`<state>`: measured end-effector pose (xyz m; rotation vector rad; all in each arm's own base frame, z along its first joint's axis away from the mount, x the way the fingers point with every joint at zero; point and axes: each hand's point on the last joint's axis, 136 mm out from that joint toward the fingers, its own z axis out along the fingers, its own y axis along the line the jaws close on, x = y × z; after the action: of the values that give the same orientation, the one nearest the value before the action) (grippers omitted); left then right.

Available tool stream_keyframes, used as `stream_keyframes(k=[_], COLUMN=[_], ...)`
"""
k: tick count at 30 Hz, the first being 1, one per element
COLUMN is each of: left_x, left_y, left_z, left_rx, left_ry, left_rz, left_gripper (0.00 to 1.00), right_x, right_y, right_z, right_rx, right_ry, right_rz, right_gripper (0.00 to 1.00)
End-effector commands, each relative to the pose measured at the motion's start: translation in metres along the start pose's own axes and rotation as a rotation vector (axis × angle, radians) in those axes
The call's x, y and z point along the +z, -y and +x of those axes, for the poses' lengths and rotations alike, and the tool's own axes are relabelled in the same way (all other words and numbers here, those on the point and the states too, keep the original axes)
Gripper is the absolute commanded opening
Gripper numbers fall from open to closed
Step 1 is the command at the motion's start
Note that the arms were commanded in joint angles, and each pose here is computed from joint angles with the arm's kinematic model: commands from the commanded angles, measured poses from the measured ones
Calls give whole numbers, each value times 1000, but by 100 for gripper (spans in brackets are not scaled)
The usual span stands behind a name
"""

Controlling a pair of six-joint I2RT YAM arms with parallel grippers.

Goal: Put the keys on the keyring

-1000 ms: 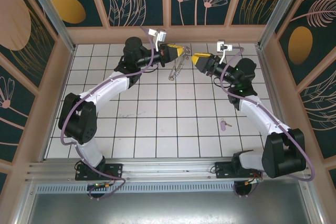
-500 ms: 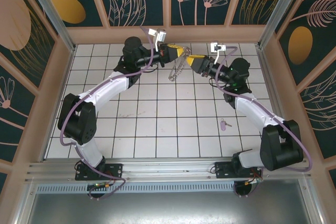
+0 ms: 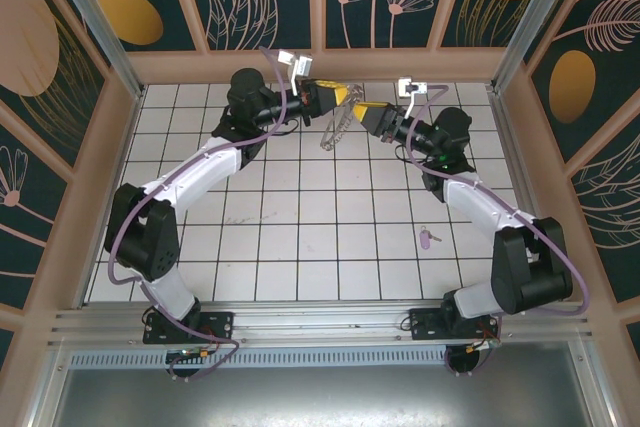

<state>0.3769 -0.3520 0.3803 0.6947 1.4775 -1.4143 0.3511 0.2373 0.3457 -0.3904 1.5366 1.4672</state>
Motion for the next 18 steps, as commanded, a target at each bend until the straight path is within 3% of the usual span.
stream_keyframes(k=[1,18], left_x=[-5,-4], left_y=[21,15], left_z=[-16,-10], left_rx=[50,38], left_ry=[41,36], left_rz=[52,48], left_gripper=[0,0], right_x=[5,-4], right_y=[-18,-46], right_z=[-21,-32], right_rx=[-55,-92], right_ry=[50,75], right_rz=[-49,-69], right_gripper=[32,30])
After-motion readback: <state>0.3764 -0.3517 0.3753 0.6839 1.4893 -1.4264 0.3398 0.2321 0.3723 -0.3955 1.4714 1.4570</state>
